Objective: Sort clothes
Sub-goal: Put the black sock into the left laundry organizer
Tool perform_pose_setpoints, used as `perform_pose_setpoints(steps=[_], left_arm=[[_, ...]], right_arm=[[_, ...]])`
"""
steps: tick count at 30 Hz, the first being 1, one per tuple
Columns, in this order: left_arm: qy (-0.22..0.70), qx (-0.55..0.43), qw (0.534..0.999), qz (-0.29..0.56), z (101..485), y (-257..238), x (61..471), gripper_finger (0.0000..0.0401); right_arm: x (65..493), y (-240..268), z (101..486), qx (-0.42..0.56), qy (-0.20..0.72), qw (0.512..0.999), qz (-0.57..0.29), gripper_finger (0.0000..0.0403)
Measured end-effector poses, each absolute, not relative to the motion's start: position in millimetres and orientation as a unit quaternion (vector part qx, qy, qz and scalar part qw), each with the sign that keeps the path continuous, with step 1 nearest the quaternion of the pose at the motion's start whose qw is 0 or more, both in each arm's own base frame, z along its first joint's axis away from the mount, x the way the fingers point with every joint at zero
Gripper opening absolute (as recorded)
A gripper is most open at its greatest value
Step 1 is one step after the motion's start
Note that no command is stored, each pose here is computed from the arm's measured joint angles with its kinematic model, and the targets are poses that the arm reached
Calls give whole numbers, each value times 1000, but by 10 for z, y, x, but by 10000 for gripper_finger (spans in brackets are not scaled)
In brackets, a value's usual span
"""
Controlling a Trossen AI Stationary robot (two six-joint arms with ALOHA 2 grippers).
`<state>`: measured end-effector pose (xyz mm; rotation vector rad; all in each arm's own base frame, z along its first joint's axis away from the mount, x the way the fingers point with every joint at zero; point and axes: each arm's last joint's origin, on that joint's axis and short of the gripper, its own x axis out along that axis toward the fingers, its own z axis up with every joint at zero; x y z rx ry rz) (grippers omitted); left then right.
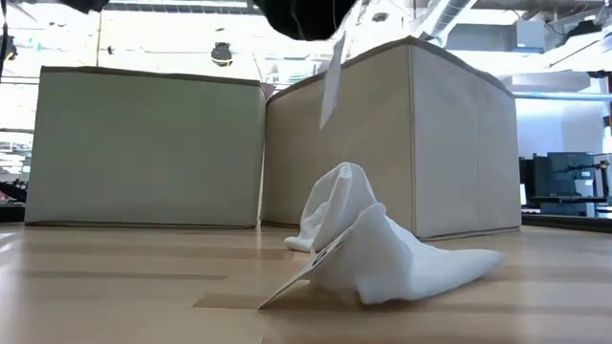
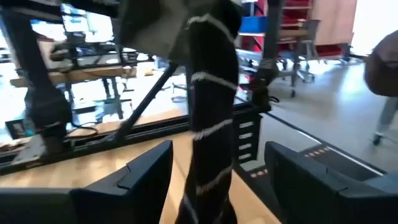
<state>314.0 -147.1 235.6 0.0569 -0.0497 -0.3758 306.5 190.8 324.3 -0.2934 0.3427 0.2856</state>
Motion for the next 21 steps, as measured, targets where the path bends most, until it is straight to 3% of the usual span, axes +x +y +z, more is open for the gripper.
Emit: perform_pose_setpoints(steps=[4,16,21], left_arm=[[-12,41,980,-192,2386,-1491,3173,210],[6,71,978,-198,2340,-1498,3168,17],[8,83,977,-199,2331,-1498,3168,5]], right_arm=[[3087,1882,3253,-153,163,964,141,1],[3090,1867,3240,-152,170,964,139,8],[3071,1863,3201,-138,193,962,136,10]])
